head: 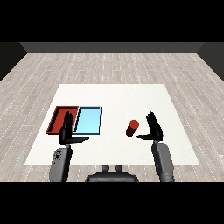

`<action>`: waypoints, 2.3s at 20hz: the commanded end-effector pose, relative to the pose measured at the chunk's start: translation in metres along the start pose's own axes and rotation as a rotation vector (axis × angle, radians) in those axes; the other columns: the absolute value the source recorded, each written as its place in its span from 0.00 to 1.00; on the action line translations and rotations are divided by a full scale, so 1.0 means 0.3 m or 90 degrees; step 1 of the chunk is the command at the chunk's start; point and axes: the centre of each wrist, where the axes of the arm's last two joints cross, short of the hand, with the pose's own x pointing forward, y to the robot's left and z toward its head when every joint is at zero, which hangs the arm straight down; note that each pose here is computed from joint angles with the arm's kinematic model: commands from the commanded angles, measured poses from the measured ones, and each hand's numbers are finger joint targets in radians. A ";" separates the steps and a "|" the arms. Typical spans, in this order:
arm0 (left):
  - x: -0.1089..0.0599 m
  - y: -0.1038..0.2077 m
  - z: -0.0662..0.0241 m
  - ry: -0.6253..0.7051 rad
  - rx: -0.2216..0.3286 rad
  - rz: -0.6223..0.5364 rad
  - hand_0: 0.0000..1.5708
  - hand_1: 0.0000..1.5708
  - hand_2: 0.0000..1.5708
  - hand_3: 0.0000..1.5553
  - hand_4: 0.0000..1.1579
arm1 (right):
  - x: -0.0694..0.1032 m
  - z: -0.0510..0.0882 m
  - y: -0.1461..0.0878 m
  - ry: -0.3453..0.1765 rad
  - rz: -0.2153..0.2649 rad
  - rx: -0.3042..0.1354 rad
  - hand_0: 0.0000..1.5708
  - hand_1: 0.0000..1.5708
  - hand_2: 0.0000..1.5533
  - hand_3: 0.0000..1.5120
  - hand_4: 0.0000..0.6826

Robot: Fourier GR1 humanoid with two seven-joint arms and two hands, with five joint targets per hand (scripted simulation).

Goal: Pick the red can and put it in the red box

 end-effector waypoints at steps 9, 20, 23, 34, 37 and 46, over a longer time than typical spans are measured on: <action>0.053 0.062 0.069 -0.006 -0.003 0.026 0.00 0.00 0.00 0.00 0.00 | -0.049 -0.001 0.062 0.025 -0.054 -0.002 0.00 0.00 0.00 0.00 0.00; 0.068 0.004 0.048 -0.014 0.001 0.021 0.00 0.00 0.00 0.00 0.00 | -0.139 -0.015 0.110 0.034 -0.050 -0.010 0.00 0.00 0.00 0.00 0.00; 0.017 0.007 0.061 -0.001 0.006 0.014 0.00 0.00 0.00 0.00 0.00 | -0.166 -0.037 0.113 0.041 -0.062 -0.009 0.00 0.00 0.00 0.00 0.00; 0.069 0.022 0.033 -0.007 0.004 0.017 0.00 0.00 0.00 0.00 0.00 | -0.163 -0.066 0.133 0.046 -0.077 -0.002 0.00 0.00 0.00 0.00 0.00; 0.063 -0.038 0.055 -0.009 0.019 0.013 0.00 0.00 0.00 0.00 0.00 | -0.212 -0.064 0.134 0.046 -0.043 0.000 0.00 0.00 0.00 0.00 0.00; 0.025 -0.040 0.063 -0.015 0.016 0.016 0.00 0.00 0.00 0.00 0.00 | -0.146 -0.122 0.142 0.068 -0.063 -0.012 0.00 0.00 0.00 0.00 0.00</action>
